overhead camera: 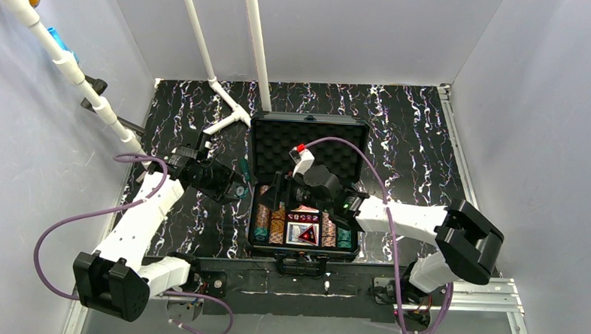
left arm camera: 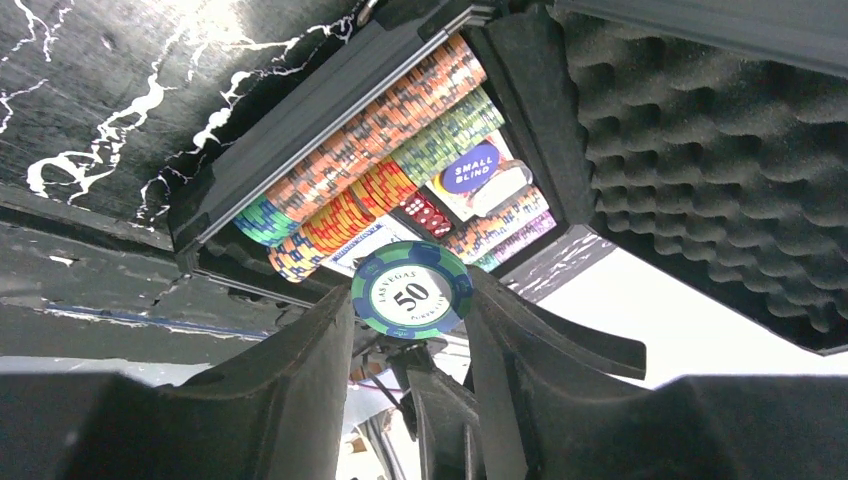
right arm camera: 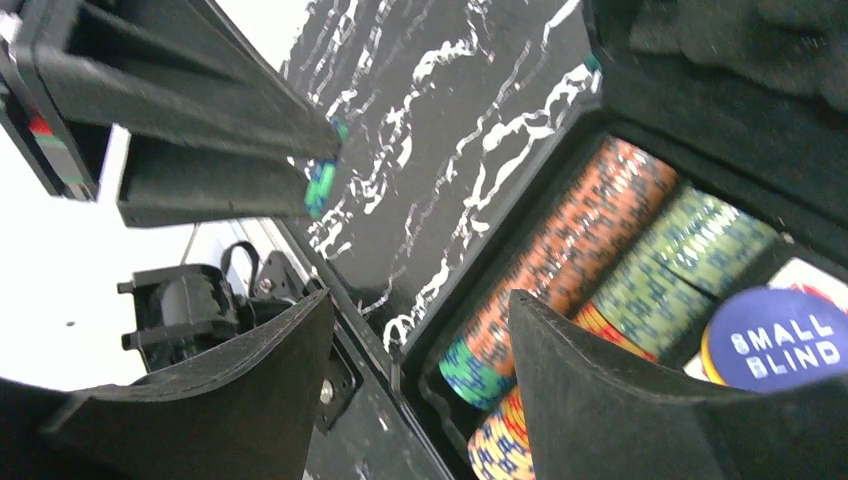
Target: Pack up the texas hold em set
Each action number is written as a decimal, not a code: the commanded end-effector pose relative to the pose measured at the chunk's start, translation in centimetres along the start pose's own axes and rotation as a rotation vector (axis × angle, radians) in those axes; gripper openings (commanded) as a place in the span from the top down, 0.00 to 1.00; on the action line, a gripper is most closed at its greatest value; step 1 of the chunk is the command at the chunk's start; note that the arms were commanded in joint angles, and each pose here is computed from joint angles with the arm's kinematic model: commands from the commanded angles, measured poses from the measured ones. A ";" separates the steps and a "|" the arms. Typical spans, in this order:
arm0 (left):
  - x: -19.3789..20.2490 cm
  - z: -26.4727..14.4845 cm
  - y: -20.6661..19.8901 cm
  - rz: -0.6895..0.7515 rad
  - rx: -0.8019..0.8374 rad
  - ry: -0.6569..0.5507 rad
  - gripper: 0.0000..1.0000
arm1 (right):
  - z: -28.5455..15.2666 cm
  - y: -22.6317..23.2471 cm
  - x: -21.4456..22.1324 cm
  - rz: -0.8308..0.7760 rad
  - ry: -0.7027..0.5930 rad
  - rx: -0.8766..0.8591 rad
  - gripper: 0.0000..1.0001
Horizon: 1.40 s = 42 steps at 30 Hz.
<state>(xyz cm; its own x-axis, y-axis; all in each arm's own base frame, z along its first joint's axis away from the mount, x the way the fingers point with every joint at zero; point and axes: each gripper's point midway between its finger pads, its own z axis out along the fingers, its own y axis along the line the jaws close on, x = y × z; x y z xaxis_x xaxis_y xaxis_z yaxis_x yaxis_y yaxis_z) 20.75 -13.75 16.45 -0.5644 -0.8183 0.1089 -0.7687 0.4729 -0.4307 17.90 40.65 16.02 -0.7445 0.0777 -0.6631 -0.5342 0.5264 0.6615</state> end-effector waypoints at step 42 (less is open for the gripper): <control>-4.9 -6.8 4.1 0.501 -0.051 -0.418 0.24 | -3.1 2.3 6.1 -0.594 0.407 -0.226 0.99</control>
<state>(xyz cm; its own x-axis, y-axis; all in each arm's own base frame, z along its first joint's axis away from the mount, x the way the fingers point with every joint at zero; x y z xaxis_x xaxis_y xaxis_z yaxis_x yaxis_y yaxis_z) 19.55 -9.80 19.61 -0.6537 -0.7198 -0.2335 -0.5805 0.6749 -0.4555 14.70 42.44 15.29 -0.5865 -0.2982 -0.7530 -0.7892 0.4196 0.4485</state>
